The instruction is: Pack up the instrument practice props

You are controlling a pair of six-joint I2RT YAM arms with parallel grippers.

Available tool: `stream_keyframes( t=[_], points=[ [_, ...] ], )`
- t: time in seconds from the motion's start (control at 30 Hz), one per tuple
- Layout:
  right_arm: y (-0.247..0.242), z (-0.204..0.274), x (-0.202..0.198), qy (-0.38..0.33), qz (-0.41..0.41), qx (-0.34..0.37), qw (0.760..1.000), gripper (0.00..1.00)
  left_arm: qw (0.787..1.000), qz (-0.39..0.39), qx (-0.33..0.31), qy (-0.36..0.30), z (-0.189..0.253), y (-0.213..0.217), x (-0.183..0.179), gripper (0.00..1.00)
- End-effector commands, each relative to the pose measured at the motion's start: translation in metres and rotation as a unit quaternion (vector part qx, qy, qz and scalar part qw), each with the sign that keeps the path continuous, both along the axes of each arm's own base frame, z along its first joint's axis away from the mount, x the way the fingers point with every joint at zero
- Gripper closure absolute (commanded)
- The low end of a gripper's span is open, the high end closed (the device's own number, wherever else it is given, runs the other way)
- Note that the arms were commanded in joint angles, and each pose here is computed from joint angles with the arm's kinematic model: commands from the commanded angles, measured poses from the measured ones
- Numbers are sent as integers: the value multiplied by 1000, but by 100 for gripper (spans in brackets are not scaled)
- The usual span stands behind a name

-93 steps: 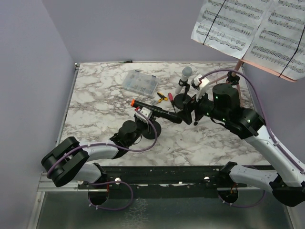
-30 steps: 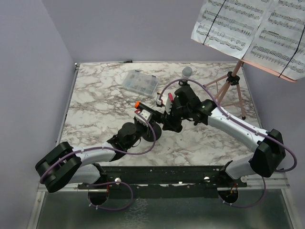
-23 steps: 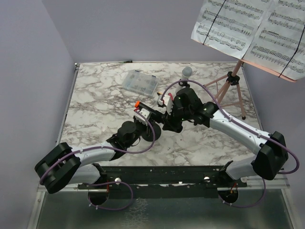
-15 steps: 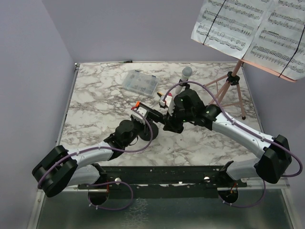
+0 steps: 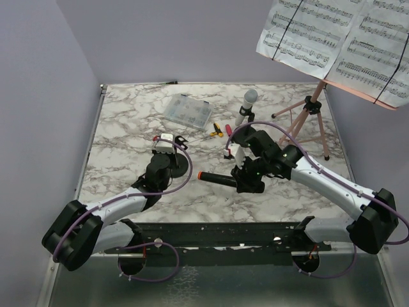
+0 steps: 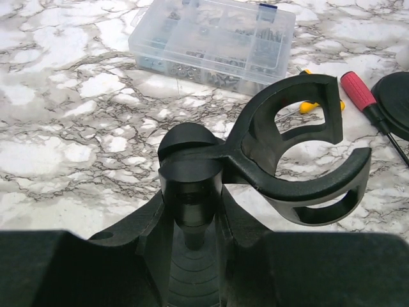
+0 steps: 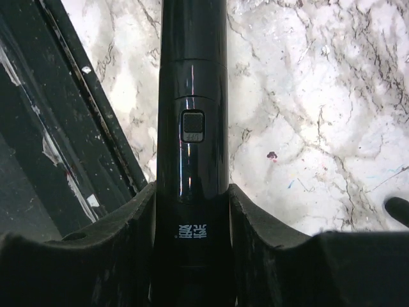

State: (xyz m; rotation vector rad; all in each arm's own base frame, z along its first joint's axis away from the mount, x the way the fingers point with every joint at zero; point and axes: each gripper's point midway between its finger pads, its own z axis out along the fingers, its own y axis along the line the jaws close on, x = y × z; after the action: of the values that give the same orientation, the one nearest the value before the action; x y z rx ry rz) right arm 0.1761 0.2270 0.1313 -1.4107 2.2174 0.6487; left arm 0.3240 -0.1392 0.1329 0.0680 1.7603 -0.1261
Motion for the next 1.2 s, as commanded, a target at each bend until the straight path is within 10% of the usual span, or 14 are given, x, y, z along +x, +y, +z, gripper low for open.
stream_keyframes(
  t=[0.0,0.6,1.17],
  points=[
    [-5,5,-8,5,-2,0,1000,99,999,41,2,6,-4,19,-2,100],
    [3,19,3,-25,-7,24,999,99,990,138,0,-9,20,80,8,100],
    [17,24,9,-28,-3,52,998,100,984,175,-33,-29,40,150,140,100]
  ],
)
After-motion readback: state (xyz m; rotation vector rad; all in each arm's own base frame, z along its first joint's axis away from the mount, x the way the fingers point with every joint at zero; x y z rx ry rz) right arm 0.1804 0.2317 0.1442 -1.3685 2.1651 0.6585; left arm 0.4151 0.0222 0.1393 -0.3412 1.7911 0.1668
